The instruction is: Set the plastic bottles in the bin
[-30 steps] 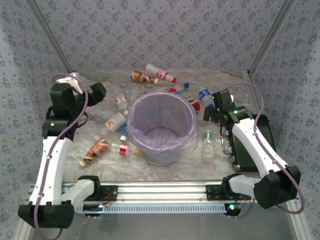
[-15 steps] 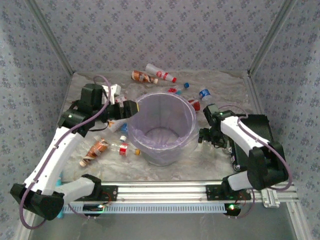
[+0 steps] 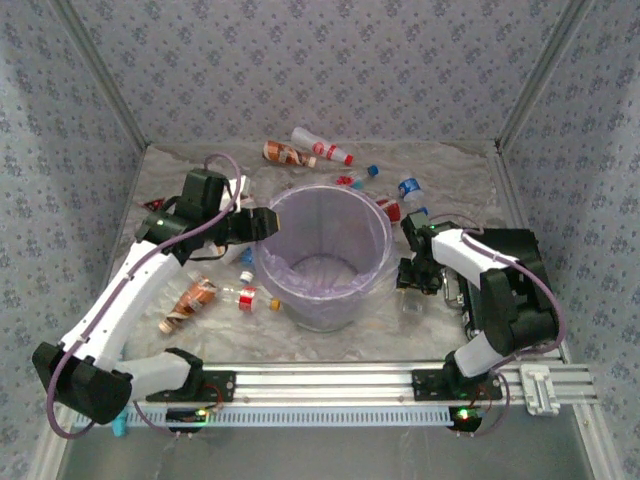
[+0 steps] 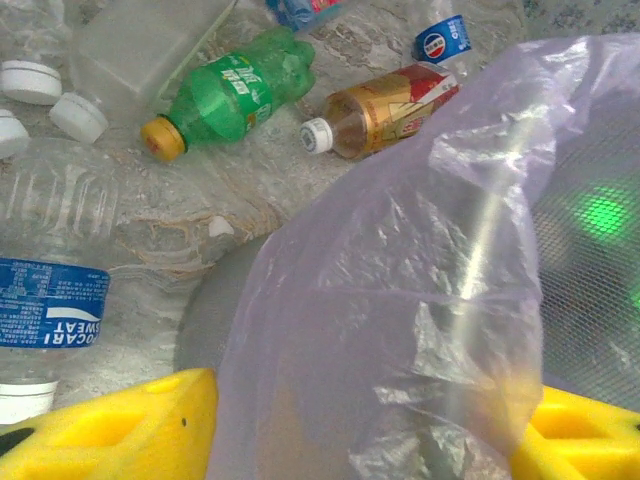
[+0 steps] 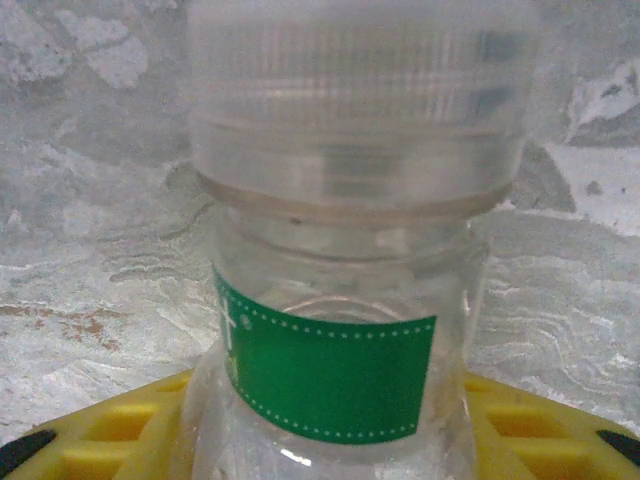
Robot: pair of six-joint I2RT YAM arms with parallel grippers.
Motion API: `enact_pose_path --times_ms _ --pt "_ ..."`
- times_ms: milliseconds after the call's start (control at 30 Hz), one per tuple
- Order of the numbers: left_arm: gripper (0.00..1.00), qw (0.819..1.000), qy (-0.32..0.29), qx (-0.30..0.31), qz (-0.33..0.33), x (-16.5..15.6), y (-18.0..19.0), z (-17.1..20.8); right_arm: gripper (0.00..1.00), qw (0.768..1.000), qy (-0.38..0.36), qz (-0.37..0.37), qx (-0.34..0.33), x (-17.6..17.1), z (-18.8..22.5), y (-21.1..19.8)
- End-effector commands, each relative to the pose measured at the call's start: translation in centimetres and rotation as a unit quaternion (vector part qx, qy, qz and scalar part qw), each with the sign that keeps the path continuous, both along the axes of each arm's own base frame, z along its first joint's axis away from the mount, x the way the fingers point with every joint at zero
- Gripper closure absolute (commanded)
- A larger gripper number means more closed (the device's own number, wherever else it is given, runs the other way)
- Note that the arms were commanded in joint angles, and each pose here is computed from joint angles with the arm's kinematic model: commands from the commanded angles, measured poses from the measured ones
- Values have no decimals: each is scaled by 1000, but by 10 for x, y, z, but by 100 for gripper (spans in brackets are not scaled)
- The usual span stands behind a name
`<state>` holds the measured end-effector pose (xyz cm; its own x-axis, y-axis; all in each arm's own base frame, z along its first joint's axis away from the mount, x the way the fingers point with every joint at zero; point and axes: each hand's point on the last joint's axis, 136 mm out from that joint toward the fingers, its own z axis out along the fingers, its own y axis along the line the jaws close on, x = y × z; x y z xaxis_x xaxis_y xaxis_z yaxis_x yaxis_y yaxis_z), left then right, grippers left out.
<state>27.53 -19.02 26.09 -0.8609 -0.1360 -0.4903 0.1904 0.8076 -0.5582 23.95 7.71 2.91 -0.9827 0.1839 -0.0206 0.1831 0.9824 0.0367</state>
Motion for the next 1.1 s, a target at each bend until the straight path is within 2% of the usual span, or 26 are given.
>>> enact_pose_path --times_ms 0,200,467,600,833,967,1067 --pt "40 1000 6 15 0 0 1 -8 52 1000 -3 4 -15 -2 7 -9" --pt "41 1000 6 16 0 4 -1 -9 62 999 -43 12 -9 9 63 -13" --pt "43 1000 0 15 -4 4 -2 -10 70 986 -165 31 4 23 202 -18" --pt "43 1000 -6 9 -9 5 -4 -8 74 967 -249 50 13 34 272 -15" --pt "44 1000 -12 9 -14 9 -7 -9 76 927 -331 157 76 49 347 61" --pt "45 1000 -9 10 -16 9 -9 -12 78 902 -359 224 85 55 368 109" --pt "45 1000 -5 10 -15 8 -9 -14 78 888 -353 274 107 51 368 148"
